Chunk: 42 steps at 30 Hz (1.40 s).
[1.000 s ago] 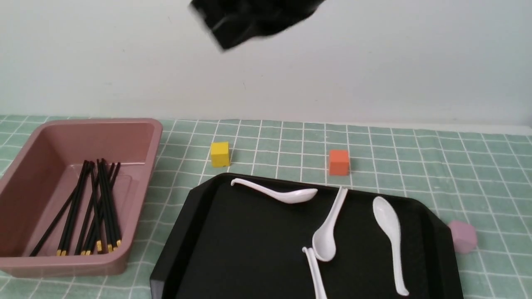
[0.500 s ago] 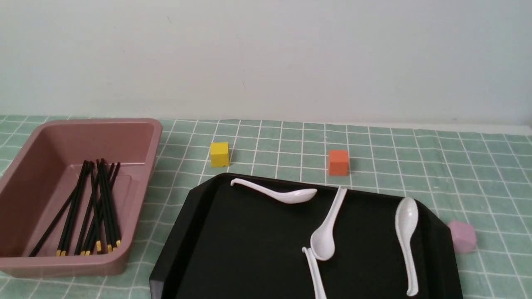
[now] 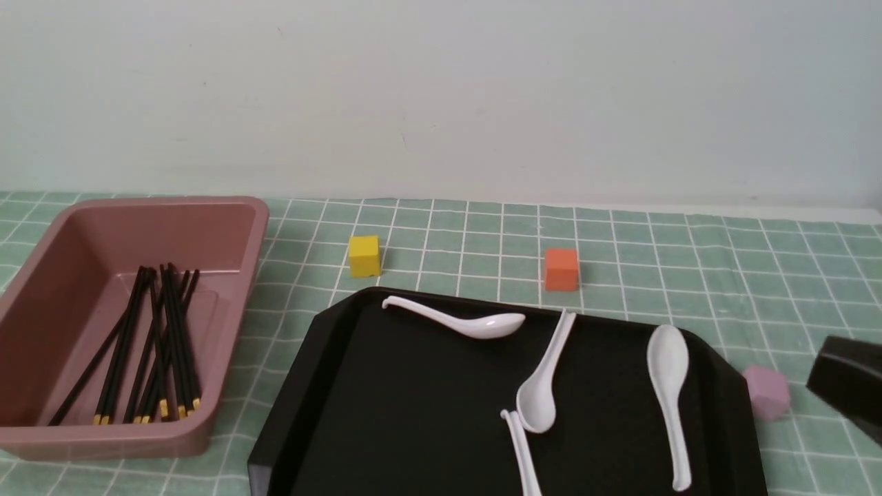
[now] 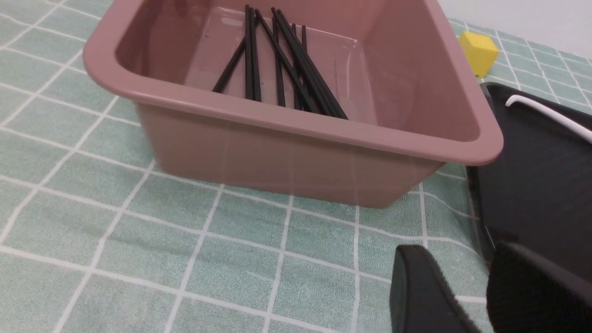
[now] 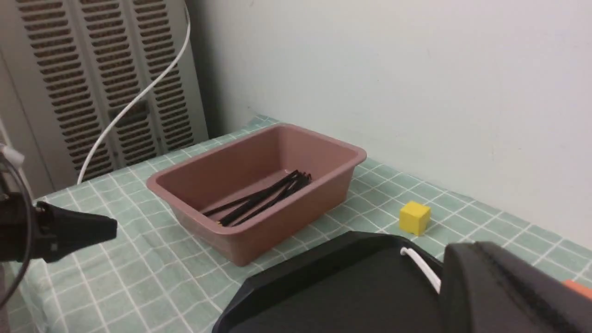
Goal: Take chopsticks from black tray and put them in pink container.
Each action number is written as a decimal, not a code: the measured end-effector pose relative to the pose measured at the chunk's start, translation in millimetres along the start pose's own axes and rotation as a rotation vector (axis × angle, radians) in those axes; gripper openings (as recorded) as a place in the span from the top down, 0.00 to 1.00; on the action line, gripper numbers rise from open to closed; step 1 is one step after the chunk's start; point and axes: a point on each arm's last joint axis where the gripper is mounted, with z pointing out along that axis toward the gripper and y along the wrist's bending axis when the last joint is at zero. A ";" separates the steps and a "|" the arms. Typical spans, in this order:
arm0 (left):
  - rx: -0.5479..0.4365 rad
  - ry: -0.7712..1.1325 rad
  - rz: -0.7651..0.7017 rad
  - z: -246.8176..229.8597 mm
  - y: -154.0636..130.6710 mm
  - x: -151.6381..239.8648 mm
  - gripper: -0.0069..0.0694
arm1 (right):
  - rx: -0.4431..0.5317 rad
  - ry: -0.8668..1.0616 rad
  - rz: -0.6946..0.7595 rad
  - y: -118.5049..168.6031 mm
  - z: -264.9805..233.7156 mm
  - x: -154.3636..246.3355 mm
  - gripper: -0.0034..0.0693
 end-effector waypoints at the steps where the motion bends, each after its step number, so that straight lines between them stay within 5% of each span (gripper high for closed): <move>1: 0.000 0.000 0.000 0.0 0.0 0.0 0.60 | 0.003 0.011 0.001 -0.8 1.6 6.4 0.95; 12: 0.000 0.000 0.000 0.0 0.0 0.0 0.60 | 0.017 0.143 0.004 -5.7 7.5 52.1 0.94; 23: 0.000 0.000 0.000 0.0 0.0 0.0 0.60 | 0.027 0.136 -0.046 -7.2 4.1 55.1 0.92; 34: 0.000 0.000 0.001 0.0 0.0 0.0 0.60 | 0.471 0.085 -0.031 -42.1 -30.8 116.0 0.91; 42: 0.000 0.000 0.001 0.0 0.0 0.0 0.60 | 0.657 0.051 -0.016 -49.1 -44.2 145.7 0.90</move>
